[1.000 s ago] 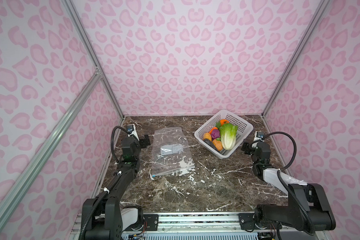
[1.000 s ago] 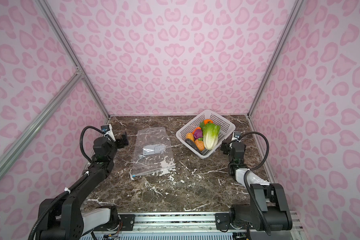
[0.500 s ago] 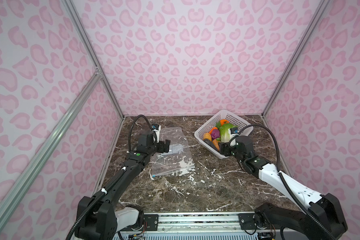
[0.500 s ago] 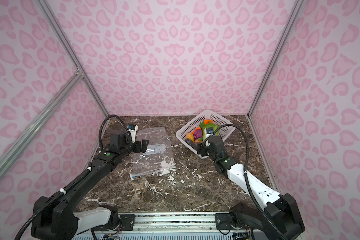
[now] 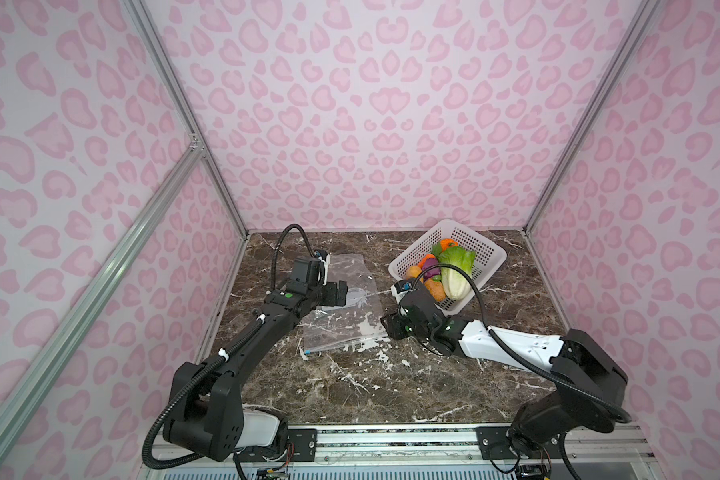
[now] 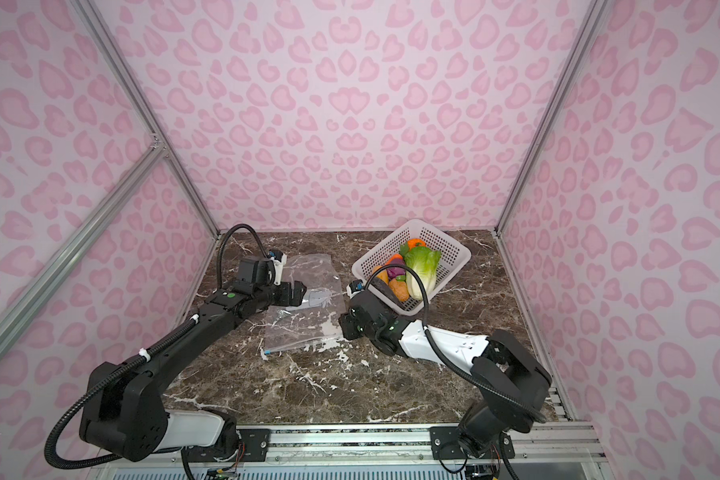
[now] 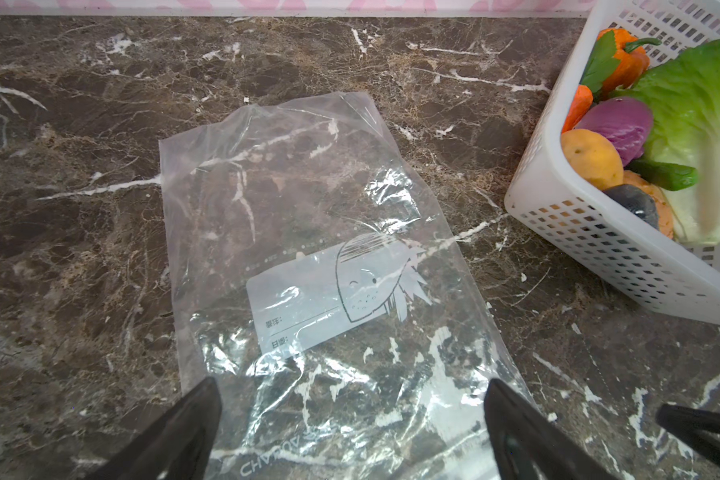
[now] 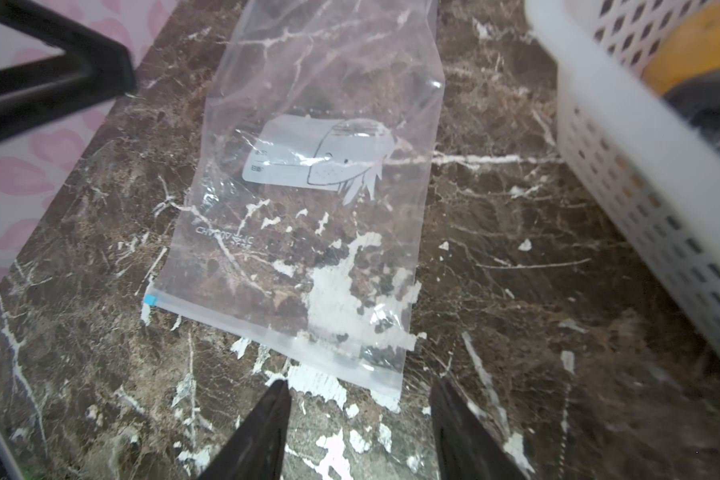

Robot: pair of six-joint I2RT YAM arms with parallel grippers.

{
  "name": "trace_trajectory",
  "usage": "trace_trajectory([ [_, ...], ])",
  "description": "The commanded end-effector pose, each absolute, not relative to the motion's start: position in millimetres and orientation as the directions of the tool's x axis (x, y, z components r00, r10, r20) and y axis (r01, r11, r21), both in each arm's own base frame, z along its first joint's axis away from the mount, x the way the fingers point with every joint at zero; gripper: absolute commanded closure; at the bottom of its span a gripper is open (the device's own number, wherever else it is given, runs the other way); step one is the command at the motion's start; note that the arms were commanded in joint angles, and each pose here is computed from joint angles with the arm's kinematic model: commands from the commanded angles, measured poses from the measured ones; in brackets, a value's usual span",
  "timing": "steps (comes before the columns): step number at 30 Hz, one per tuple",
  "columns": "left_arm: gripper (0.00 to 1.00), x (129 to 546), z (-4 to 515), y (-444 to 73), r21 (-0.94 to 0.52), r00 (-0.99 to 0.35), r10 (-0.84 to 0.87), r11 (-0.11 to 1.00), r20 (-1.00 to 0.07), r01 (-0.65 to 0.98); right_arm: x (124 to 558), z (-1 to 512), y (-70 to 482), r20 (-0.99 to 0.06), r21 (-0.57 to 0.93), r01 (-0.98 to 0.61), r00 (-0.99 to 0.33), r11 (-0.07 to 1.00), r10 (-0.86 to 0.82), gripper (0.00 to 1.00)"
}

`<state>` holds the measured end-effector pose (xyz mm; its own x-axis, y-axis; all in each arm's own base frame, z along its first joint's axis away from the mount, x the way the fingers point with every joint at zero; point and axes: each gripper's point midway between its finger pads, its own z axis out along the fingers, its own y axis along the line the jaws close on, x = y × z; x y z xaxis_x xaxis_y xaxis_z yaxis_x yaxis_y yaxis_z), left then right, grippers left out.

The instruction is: Place the food in the zip-top bag and seal the zipper

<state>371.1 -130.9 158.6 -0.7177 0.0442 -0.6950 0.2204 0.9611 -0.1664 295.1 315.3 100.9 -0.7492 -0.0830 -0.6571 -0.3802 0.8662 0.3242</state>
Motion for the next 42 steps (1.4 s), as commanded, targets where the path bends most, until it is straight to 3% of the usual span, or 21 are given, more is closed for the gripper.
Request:
trace_trajectory([
  [1, 0.00, 373.2, 165.1, -131.7, -0.181, -0.715, 0.023, 0.961, -0.699, 0.208, 304.8, 86.5, 321.1, -0.649, 0.351, -0.324, -0.760, 0.878, -0.021, 0.44],
  [18, 0.01, 371.8, 167.8, -134.2, -0.205, -0.720, 0.006, 0.957, -0.694, 0.206, 327.4, 16.7, 343.5, -0.574, 0.292, -0.297, -0.814, 0.909, -0.081, 0.47],
  [20, 0.01, 371.6, 168.5, -135.0, -0.207, -0.718, 0.006, 0.956, -0.696, 0.209, 327.5, 14.8, 344.8, -0.572, 0.295, -0.301, -0.816, 0.907, -0.085, 0.57],
  [26, 0.02, 369.7, 173.5, -140.6, -0.219, -0.710, 0.023, 0.944, -0.704, 0.247, 327.4, 28.3, 349.9, -0.582, 0.311, -0.339, -0.806, 0.888, -0.104, 1.00],
  [32, 0.03, 360.5, 184.6, -145.1, -0.194, -0.679, 0.082, 0.927, -0.729, 0.320, 325.2, 56.2, 346.0, -0.598, 0.246, -0.443, -0.770, 0.862, -0.225, 1.00],
  [36, 0.04, 343.6, 193.0, -150.5, -0.099, -0.646, 0.192, 0.917, -0.739, 0.386, 321.9, 75.0, 332.6, -0.594, 0.169, -0.507, -0.736, 0.845, -0.323, 1.00],
  [42, 0.05, 308.2, 189.8, -177.6, 0.015, -0.604, 0.372, 0.859, -0.704, 0.511, 323.4, 99.0, 312.2, -0.563, 0.200, -0.548, -0.743, 0.812, -0.362, 1.00],
])
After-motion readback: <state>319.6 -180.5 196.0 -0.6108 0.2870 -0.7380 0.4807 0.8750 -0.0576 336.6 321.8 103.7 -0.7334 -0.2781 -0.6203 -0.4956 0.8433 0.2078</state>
